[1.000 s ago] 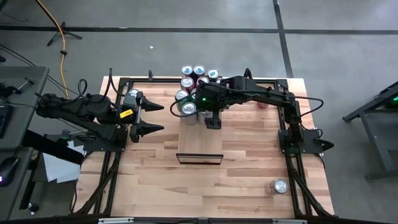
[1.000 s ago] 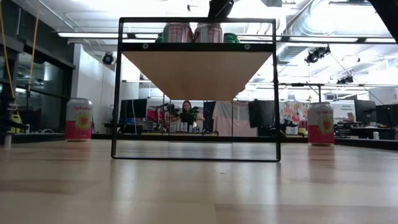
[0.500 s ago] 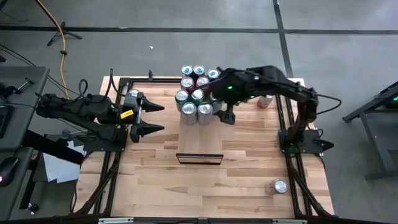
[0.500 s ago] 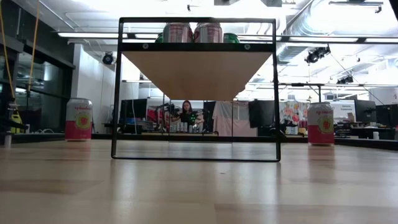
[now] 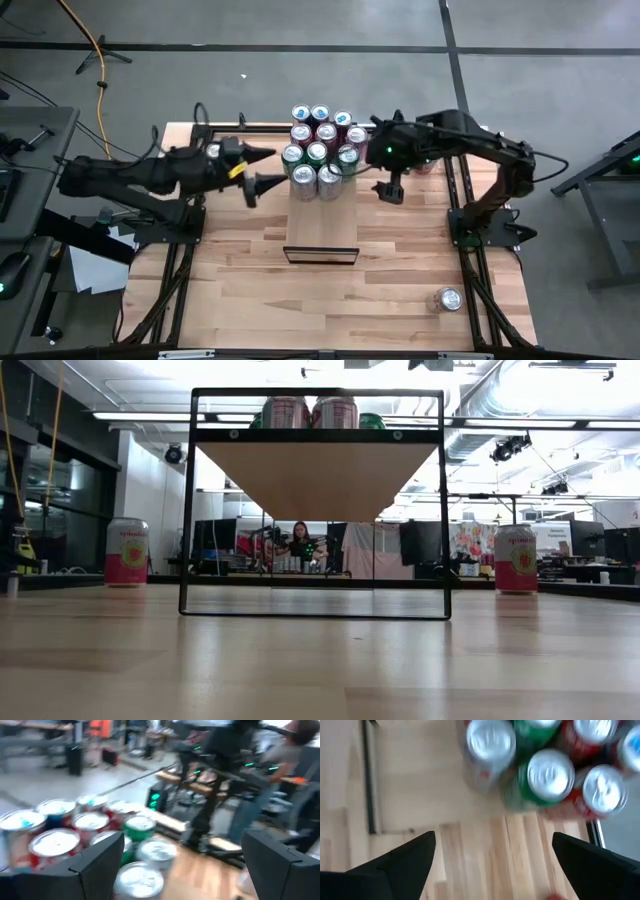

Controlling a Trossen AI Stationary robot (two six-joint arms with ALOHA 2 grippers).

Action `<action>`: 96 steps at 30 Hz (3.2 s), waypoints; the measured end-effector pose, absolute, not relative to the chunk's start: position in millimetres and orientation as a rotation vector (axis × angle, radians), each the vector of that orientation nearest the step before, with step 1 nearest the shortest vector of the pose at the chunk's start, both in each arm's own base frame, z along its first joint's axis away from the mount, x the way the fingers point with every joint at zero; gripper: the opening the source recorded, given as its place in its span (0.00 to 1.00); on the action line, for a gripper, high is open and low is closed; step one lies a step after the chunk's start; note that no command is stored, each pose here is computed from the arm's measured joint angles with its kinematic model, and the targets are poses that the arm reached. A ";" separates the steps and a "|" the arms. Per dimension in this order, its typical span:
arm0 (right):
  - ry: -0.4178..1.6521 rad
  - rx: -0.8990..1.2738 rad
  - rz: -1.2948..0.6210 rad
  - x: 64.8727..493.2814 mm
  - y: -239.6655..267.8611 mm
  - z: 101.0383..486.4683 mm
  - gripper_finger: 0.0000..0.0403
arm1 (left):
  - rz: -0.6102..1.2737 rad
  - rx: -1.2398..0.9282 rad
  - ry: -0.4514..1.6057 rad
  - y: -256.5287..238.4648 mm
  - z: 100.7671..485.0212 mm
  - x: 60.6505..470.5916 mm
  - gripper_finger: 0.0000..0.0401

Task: Place canned beverage on shelf
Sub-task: Put the top red silver soda on the shelf, then adjust soda cans on the shelf

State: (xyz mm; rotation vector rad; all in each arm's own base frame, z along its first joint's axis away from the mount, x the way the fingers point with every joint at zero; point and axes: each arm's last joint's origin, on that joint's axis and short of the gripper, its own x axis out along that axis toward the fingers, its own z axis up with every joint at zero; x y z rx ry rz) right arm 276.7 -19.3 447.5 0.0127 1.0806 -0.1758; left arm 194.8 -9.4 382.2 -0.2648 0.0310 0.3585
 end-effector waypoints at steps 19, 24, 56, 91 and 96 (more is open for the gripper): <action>0.651 0.574 -0.612 201.3 -20.4 316.3 0.06 | 0.525 -0.311 0.162 21.7 330.9 163.4 0.04; 0.552 0.676 -0.608 207.8 -19.7 288.3 0.05 | 0.560 -0.351 0.181 23.8 286.2 162.0 0.01; 0.443 0.680 -0.599 213.3 -21.0 299.5 0.00 | 0.588 -0.374 0.225 61.4 243.4 197.7 0.00; 0.207 0.976 -0.791 232.4 -105.7 288.6 0.00 | 0.799 -0.368 0.132 78.3 244.0 199.2 0.00; 0.195 0.976 -0.784 235.2 -106.8 288.2 0.00 | 0.823 -0.370 0.128 82.6 244.0 197.5 0.00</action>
